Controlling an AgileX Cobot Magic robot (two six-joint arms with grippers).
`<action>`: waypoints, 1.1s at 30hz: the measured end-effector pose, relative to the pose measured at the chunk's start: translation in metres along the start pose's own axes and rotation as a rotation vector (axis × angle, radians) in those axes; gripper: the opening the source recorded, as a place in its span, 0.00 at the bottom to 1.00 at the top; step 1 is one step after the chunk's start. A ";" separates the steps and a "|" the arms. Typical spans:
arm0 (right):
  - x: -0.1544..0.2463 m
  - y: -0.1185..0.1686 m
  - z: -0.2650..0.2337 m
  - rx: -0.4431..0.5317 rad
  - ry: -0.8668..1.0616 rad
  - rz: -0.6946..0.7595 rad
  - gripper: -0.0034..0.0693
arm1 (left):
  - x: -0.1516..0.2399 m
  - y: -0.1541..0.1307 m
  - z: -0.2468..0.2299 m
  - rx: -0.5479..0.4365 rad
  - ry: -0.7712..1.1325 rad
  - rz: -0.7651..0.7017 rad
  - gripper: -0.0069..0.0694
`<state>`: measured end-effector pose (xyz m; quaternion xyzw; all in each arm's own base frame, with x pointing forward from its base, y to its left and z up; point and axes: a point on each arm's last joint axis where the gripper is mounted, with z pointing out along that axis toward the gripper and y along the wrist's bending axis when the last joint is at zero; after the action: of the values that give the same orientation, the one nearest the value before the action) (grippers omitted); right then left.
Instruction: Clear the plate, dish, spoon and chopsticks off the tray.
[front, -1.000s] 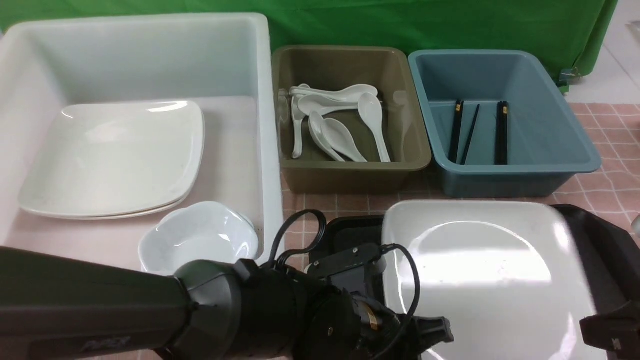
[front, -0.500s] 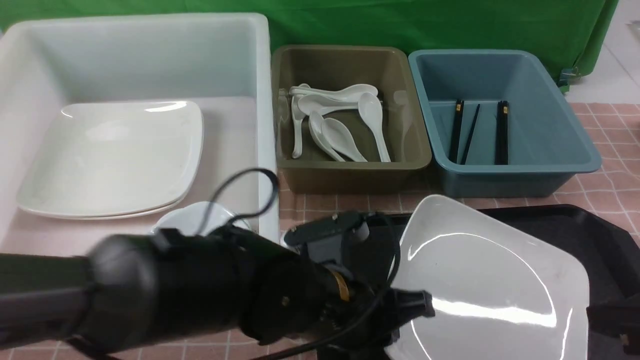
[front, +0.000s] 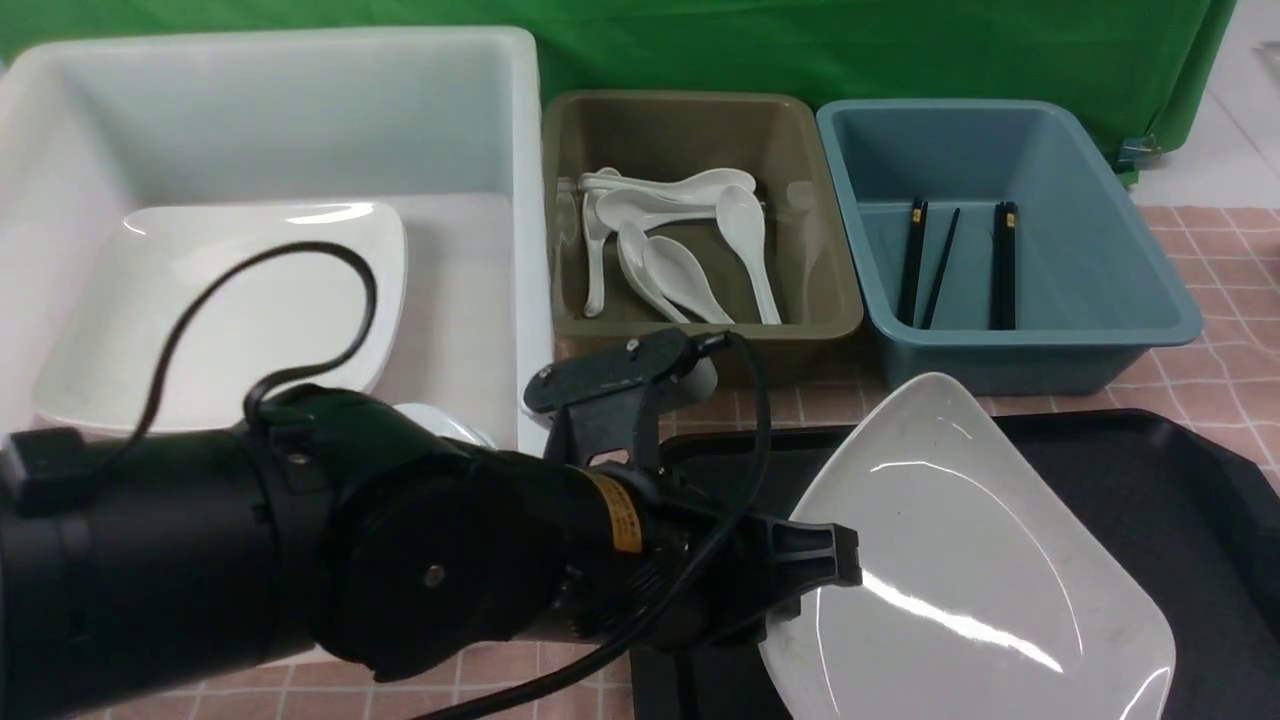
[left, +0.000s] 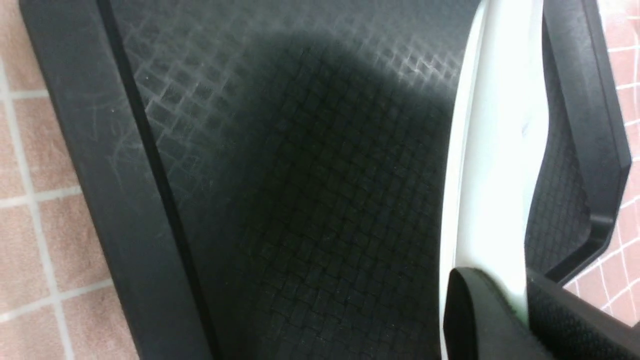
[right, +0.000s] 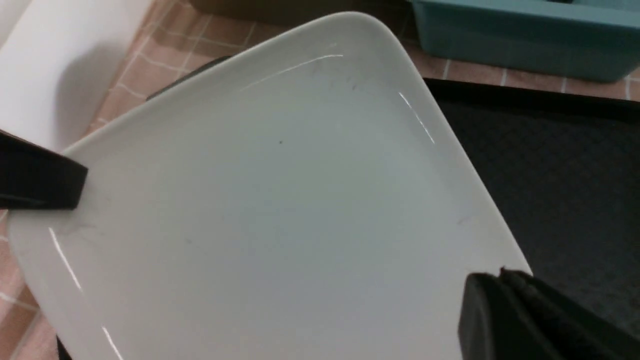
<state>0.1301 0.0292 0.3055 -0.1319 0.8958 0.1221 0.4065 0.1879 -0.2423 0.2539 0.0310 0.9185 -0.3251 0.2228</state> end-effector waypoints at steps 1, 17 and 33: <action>0.000 0.000 0.000 0.000 0.000 0.000 0.15 | -0.001 -0.001 -0.002 0.008 -0.009 0.003 0.12; 0.000 0.000 0.000 0.005 0.000 -0.008 0.15 | -0.108 -0.005 -0.087 0.027 -0.225 0.021 0.12; 0.001 -0.006 0.018 -0.015 0.095 0.028 0.19 | -0.184 0.180 -0.301 -0.254 -0.549 -0.285 0.12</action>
<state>0.1448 0.0292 0.2925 -0.1279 0.9150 0.1280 0.3606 0.2728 0.0997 0.4351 -0.2143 0.8526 -0.2322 0.4163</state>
